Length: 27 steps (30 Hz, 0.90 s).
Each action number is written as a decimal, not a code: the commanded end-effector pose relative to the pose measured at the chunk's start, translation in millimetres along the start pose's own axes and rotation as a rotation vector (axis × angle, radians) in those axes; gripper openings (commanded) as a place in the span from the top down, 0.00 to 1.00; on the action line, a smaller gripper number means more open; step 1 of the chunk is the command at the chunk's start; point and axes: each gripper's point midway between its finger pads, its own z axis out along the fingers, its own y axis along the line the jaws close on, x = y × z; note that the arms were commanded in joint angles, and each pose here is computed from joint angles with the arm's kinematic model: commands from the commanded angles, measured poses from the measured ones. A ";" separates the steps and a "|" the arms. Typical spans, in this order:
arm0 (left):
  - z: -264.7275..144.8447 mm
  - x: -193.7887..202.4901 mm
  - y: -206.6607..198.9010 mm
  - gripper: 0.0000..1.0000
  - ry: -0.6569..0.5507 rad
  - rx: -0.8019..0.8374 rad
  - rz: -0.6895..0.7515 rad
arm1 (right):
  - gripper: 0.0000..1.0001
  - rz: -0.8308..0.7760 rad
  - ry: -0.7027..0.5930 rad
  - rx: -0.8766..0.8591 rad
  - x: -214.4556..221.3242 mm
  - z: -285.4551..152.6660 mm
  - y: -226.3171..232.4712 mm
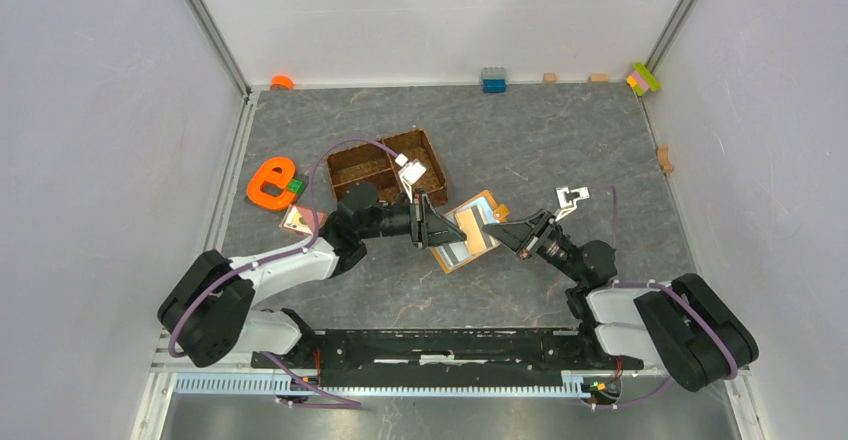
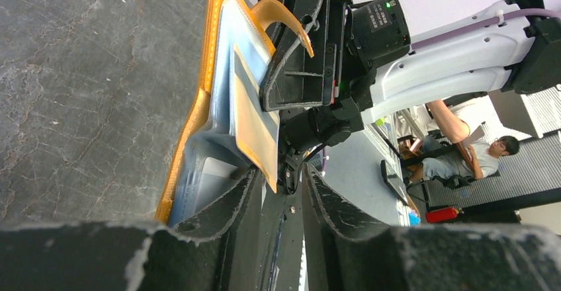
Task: Take the credit cards out of the card holder
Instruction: Remove the credit card from the card holder.
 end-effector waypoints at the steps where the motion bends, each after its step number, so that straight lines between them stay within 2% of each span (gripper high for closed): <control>1: 5.5 -10.6 -26.8 0.69 -0.016 0.099 0.064 | 1.00 -0.159 -0.070 -0.290 -11.3 -14.1 67.8; 3: 5.6 -10.3 -28.2 0.78 -0.013 0.103 0.067 | 1.00 -0.161 -0.065 -0.278 -10.5 -13.2 64.7; 6: 5.9 -10.8 -27.0 0.83 -0.016 0.098 0.067 | 1.00 -0.161 -0.063 -0.275 -10.2 -12.8 63.9; 8: 6.4 -10.4 -26.1 0.82 -0.015 0.092 0.065 | 1.00 -0.160 -0.058 -0.272 -9.8 -12.0 63.1; 12: 6.1 -11.5 -22.7 0.72 -0.020 0.071 0.065 | 1.00 -0.159 -0.029 -0.270 -4.4 -8.9 61.2; 19: 6.5 -11.4 -14.3 0.74 -0.021 0.023 0.062 | 1.00 -0.155 -0.014 -0.268 -0.4 -8.3 60.0; 24: 7.1 -11.9 -12.1 0.97 -0.016 0.009 0.061 | 1.00 -0.174 -0.015 -0.296 -3.6 -3.8 66.9; 27: 6.0 -12.0 -13.2 0.98 -0.018 0.008 0.068 | 0.82 -0.177 -0.018 -0.297 -4.2 -3.9 67.3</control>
